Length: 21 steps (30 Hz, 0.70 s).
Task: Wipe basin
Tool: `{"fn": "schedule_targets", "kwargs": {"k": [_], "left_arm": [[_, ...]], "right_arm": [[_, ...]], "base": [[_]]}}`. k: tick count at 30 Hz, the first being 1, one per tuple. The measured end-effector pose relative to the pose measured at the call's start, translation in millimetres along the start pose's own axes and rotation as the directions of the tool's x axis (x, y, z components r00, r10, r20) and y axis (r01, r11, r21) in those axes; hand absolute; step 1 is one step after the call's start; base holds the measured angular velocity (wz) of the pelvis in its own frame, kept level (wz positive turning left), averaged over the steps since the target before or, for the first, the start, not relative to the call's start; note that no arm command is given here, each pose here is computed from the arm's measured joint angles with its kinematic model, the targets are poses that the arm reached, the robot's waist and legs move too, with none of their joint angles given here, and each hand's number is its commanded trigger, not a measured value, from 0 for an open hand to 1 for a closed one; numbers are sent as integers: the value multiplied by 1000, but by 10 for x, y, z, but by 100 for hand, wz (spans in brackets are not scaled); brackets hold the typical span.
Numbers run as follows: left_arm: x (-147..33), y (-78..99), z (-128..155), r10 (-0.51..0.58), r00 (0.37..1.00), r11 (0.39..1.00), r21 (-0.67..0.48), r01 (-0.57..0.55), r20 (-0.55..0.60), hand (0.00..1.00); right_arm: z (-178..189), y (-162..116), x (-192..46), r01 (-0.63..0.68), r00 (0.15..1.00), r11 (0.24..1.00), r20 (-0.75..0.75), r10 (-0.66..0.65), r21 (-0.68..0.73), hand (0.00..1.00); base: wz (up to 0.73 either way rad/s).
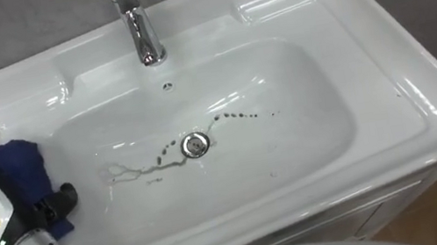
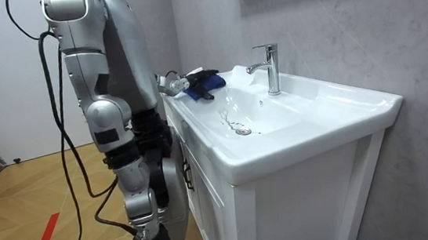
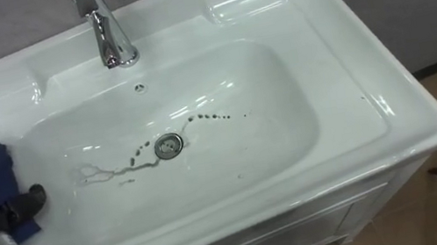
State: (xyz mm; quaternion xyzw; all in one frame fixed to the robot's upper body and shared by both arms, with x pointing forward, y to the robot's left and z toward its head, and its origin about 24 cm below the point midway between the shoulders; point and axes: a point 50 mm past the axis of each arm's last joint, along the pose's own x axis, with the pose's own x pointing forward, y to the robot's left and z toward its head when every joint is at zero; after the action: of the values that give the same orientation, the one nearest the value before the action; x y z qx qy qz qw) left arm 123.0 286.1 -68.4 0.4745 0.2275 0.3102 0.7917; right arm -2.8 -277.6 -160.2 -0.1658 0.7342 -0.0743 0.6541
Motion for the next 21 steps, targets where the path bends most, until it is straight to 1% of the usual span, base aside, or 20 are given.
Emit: {"fn": "schedule_targets", "kwargs": {"k": [2, 3, 7, 12, 21], "left_arm": [[1, -39, 18, -7, 1000, 1000, 9, 7, 6, 100], [6, -44, 21, 7, 1000, 1000, 18, -8, 9, 100], [9, -13, 11, 68, 998, 997, 23, -68, 11, 100], [35, 38, -30, 110, 994, 993, 45, -111, 16, 100], [36, 43, -36, 117, 993, 992, 47, -117, 14, 100]], "right_arm": [[1, -1, 0, 1, 1000, 1000, 0, -1, 0, 0], [1, -1, 0, 1, 1000, 1000, 0, -1, 0, 0], [5, -2, -1, 1, 1000, 1000, 0, -1, 0, 0], [-4, 1, 0, -4, 1000, 1000, -8, 4, 0, 0], [-3, 4, 0, -8, 1000, 1000, -7, 8, 0, 0]], "base": [[0], [-5], [-5], [-1], [0]]}}
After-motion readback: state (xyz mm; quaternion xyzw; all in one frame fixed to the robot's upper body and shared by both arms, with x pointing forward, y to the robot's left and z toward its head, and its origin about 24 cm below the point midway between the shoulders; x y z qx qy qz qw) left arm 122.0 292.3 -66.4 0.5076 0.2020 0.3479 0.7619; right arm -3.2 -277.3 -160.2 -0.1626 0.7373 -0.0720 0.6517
